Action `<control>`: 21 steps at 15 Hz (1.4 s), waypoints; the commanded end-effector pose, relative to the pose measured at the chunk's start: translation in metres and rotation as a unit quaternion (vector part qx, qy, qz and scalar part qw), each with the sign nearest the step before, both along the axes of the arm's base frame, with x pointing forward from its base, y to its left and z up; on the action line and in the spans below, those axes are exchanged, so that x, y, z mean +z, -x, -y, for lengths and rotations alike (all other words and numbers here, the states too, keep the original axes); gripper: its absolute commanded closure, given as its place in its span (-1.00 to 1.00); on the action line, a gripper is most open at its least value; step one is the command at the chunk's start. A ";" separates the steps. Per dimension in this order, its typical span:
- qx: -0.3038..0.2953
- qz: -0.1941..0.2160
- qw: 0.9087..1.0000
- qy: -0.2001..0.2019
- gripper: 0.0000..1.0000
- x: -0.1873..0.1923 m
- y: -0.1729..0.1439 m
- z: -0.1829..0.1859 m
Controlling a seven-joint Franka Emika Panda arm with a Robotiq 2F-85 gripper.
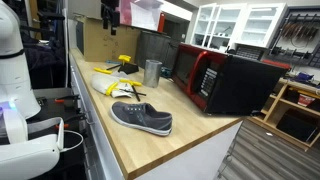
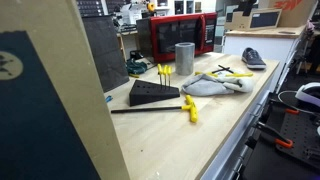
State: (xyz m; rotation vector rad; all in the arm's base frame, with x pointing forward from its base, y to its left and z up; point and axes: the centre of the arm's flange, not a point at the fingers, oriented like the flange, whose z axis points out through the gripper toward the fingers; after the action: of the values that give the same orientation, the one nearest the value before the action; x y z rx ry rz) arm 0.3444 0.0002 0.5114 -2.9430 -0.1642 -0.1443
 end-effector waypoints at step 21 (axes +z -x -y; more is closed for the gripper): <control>-0.018 -0.019 1.000 0.005 -1.00 -0.011 0.013 0.020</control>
State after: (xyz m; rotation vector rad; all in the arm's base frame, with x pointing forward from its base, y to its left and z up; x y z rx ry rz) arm 0.3439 -0.0014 0.5105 -2.9454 -0.1591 -0.1375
